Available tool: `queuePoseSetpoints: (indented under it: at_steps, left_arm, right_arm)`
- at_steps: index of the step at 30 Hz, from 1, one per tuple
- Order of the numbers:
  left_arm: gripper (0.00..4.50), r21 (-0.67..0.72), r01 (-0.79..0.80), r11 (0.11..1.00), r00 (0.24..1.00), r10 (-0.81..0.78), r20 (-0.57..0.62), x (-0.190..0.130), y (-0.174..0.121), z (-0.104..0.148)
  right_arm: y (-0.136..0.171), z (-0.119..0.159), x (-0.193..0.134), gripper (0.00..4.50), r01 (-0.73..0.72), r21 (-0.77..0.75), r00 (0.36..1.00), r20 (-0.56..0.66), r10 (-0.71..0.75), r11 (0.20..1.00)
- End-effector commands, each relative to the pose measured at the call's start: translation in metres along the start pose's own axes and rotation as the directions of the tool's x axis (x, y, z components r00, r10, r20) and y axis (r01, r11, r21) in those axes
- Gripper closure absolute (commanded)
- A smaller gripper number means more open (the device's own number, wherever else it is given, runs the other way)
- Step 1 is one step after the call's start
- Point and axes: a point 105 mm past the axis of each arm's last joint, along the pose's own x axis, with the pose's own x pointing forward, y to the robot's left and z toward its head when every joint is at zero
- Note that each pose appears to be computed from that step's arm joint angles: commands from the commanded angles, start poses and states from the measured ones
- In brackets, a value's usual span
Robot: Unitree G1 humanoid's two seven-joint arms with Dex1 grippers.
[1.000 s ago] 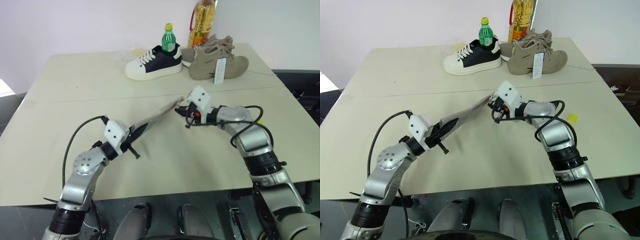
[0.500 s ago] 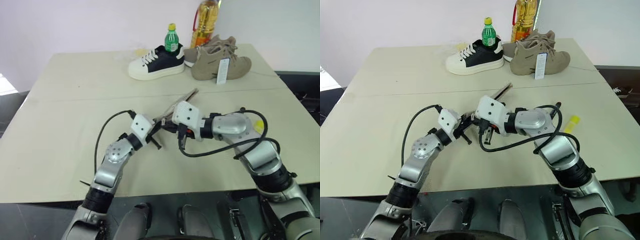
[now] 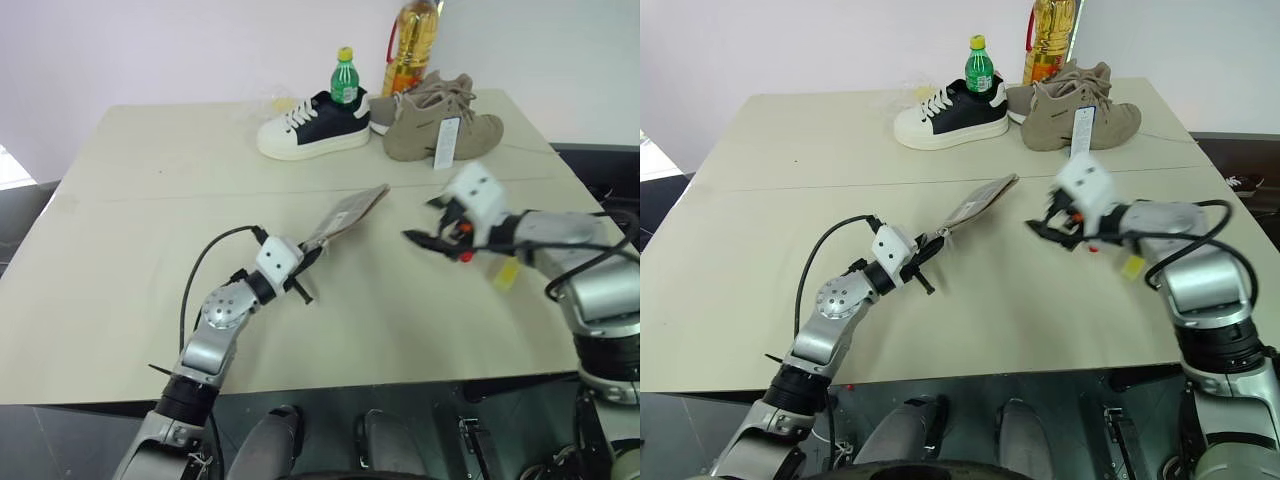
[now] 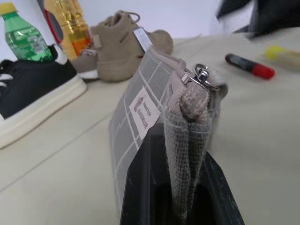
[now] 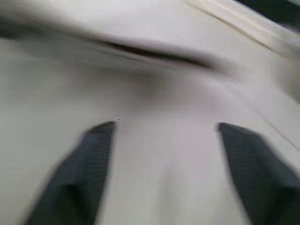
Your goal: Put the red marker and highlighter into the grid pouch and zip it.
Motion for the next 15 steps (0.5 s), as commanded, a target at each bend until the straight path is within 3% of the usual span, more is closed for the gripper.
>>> queuePoseSetpoints:
  at_steps: [1, 8, 14, 15]
  left_arm:
    - [4.50, 0.050, 0.077, 0.996, 0.994, -0.081, 0.068, -0.003, -0.010, 0.019]
    - [4.50, 0.046, 0.104, 0.993, 0.990, -0.108, 0.096, -0.001, -0.016, 0.026]
    - [4.50, 0.036, 0.097, 0.995, 0.990, -0.100, 0.096, 0.001, -0.015, 0.024]
    - [4.50, 0.036, 0.095, 0.995, 0.991, -0.098, 0.096, 0.001, -0.015, 0.024]
  right_arm:
    - [-0.046, -0.022, -0.003, 0.52, 0.261, 0.180, 0.965, -0.089, -0.248, 0.949]
    - [-0.065, -0.072, -0.003, 0.52, 0.452, 0.347, 0.887, -0.268, -0.375, 0.822]
    - [-0.052, -0.106, 0.008, 0.52, 0.479, 0.458, 0.871, -0.358, -0.338, 0.749]
    - [-0.048, -0.108, 0.011, 0.75, 0.470, 0.479, 0.876, -0.358, -0.324, 0.741]
